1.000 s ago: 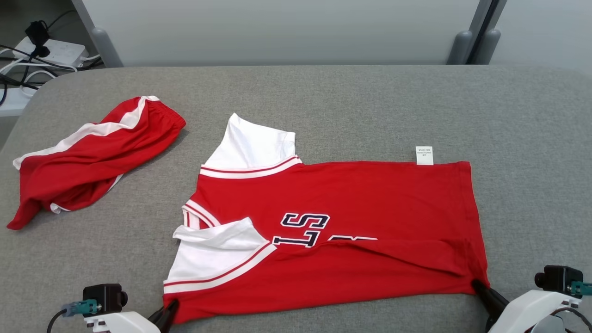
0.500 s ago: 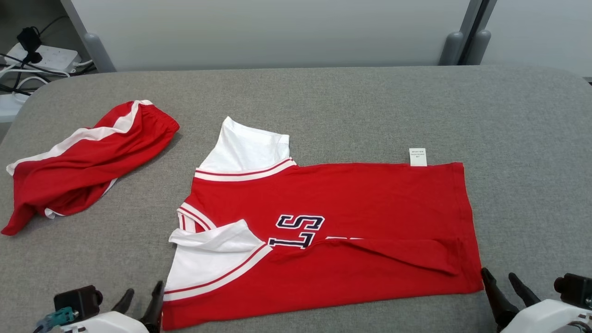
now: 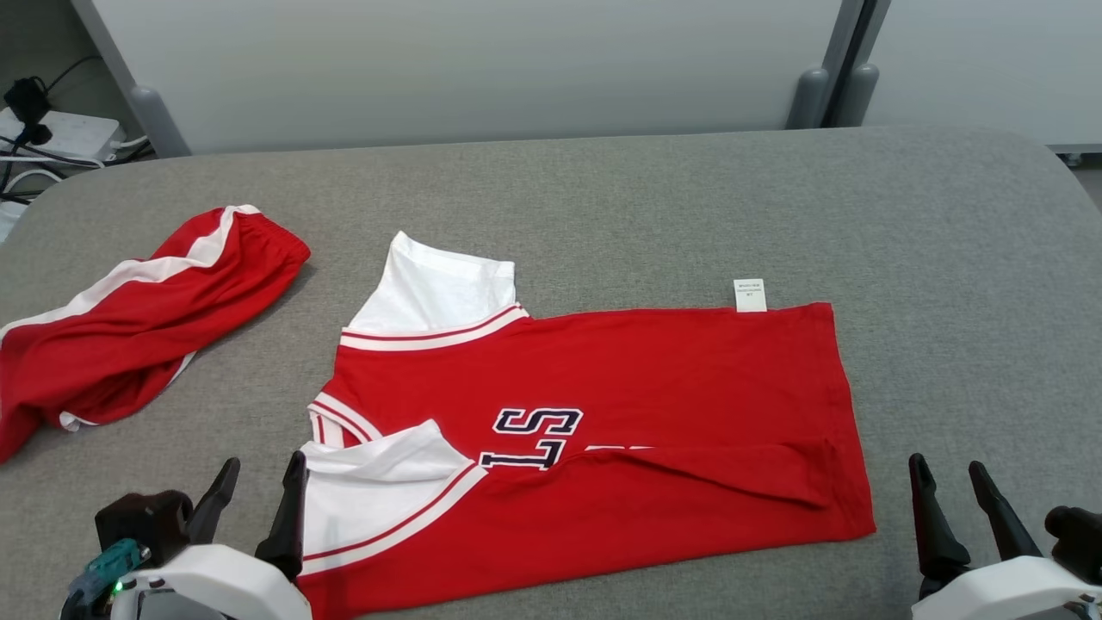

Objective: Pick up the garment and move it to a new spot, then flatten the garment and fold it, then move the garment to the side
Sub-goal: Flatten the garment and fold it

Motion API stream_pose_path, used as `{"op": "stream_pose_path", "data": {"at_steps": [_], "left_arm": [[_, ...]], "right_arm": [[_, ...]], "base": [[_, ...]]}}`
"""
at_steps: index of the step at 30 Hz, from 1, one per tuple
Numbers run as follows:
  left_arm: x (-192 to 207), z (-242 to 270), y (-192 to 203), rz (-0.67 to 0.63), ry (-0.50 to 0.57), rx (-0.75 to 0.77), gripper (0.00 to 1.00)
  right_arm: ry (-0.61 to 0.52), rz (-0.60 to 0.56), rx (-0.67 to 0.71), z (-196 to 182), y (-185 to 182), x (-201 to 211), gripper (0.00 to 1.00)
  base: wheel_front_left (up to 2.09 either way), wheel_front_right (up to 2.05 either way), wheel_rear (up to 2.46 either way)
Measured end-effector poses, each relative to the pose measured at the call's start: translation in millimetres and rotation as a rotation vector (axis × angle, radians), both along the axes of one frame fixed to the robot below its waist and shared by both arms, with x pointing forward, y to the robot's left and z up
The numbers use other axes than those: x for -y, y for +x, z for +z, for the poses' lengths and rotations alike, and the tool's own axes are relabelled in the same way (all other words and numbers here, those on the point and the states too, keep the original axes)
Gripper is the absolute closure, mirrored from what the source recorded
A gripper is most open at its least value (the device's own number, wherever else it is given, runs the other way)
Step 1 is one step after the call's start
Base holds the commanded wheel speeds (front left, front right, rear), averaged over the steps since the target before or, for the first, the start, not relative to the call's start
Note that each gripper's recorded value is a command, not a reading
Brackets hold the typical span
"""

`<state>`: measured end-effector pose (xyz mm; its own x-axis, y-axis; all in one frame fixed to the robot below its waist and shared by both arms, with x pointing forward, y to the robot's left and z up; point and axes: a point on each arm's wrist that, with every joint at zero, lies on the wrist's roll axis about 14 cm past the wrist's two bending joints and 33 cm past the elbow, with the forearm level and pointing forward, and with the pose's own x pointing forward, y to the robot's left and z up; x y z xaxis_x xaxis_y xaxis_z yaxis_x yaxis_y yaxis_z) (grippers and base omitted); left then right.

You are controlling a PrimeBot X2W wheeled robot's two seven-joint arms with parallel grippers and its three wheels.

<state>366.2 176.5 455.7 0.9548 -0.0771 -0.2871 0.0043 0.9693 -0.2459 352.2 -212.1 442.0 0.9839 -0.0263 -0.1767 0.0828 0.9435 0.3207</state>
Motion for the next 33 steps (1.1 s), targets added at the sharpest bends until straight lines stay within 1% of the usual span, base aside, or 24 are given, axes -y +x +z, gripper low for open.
{"op": "stream_pose_path", "data": {"at_steps": [4, 7, 8, 14, 18, 19, 20, 22, 28, 33], "left_arm": [[17.4, 17.8, 20.6, -0.074, 0.028, 0.045, 0.0], [29.2, 25.7, 37.6, -0.113, 0.034, 0.064, 0.0], [29.2, 25.7, 37.6, -0.113, 0.034, 0.064, 0.0], [55.2, 25.7, 80.3, -0.239, 0.037, 0.049, 0.0], [68.8, 17.2, 118.0, -0.335, 0.057, 0.004, 0.0], [74.8, 13.0, 138.1, -0.37, 0.06, -0.018, 0.0], [77.9, 10.6, 148.0, -0.388, 0.058, -0.032, 0.0], [83.8, 3.6, 165.7, -0.422, 0.061, -0.066, 0.0], [88.9, -23.4, 209.7, -0.469, 0.07, -0.194, 0.0], [80.6, -55.2, 227.6, -0.482, 0.098, -0.32, 0.0]], "right_arm": [[-0.003, -0.008, 0.002, 1.4, -1.6, 0.3, 0.0], [-0.004, -0.012, 0.013, 6.4, 5.8, 2.4, 0.0], [-0.004, -0.012, 0.013, 6.4, 5.8, 2.4, 0.0], [-0.016, 0.042, -0.011, 10.7, 39.0, -6.9, 0.0], [-0.043, 0.095, -0.027, 13.2, 72.7, -13.0, 0.0], [-0.062, 0.12, -0.045, 11.3, 89.1, -14.2, 0.0], [-0.086, 0.136, -0.058, 8.8, 96.2, -14.1, 0.0], [-0.099, 0.152, -0.081, 3.6, 110.3, -14.5, 0.0], [-0.129, 0.186, -0.175, -20.7, 142.7, -14.6, 0.0], [-0.137, 0.213, -0.237, -40.4, 155.7, -18.6, 0.0]], "base": [[0.0, 0.0, 0.0], [0.0, 0.0, 0.0], [0.0, 0.0, 0.0], [0.0, 0.0, 0.0], [0.0, 0.0, 0.0], [0.0, 0.0, 0.0], [0.0, 0.0, 0.0], [0.0, 0.0, 0.0], [0.0, 0.0, 0.0], [0.0, 0.0, 0.0]]}}
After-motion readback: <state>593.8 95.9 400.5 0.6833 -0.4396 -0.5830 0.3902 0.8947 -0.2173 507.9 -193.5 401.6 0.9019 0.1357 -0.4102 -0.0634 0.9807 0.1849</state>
